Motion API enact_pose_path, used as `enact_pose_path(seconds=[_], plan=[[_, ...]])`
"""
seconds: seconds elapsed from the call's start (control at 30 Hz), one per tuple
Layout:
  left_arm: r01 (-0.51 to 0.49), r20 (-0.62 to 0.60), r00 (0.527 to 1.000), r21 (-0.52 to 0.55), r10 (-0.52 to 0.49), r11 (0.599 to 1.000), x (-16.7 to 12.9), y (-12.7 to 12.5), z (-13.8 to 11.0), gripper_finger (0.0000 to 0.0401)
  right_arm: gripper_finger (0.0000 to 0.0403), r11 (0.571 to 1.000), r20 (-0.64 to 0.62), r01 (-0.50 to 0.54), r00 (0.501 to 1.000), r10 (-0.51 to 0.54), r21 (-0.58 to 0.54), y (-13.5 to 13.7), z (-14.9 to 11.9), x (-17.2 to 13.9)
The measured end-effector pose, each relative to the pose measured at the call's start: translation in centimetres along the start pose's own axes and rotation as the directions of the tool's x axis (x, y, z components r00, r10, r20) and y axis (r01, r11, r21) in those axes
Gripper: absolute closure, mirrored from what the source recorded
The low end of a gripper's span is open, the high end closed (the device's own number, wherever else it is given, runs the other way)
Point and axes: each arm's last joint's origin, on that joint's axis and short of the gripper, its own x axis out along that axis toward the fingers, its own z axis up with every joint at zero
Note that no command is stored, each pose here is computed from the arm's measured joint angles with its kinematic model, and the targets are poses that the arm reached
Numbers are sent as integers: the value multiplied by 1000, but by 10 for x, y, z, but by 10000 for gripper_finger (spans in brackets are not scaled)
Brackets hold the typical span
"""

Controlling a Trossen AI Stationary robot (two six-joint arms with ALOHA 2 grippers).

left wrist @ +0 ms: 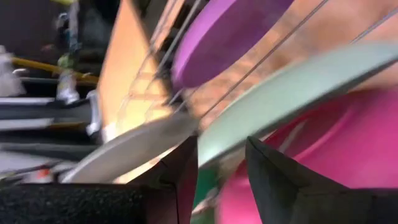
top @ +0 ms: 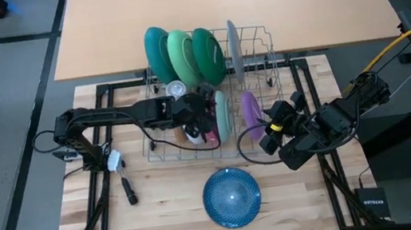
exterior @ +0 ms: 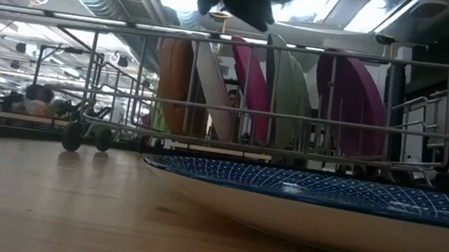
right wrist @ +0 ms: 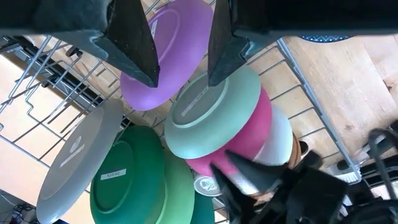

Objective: Sort dishes
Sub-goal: Adjust the plates in the dish rack

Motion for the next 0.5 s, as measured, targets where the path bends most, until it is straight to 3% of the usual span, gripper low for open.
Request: enact_pose_path(seconds=[0.2,0.5], plan=[[100,177,979,-4,-98,995,8,-5,8,276,259,1000,0,0,1000,0,0,0,0,0],[-64,319,945,-21,68,998,20,4,28,276,259,1000,-1,3,1000,-3,-7,0,0,0]])
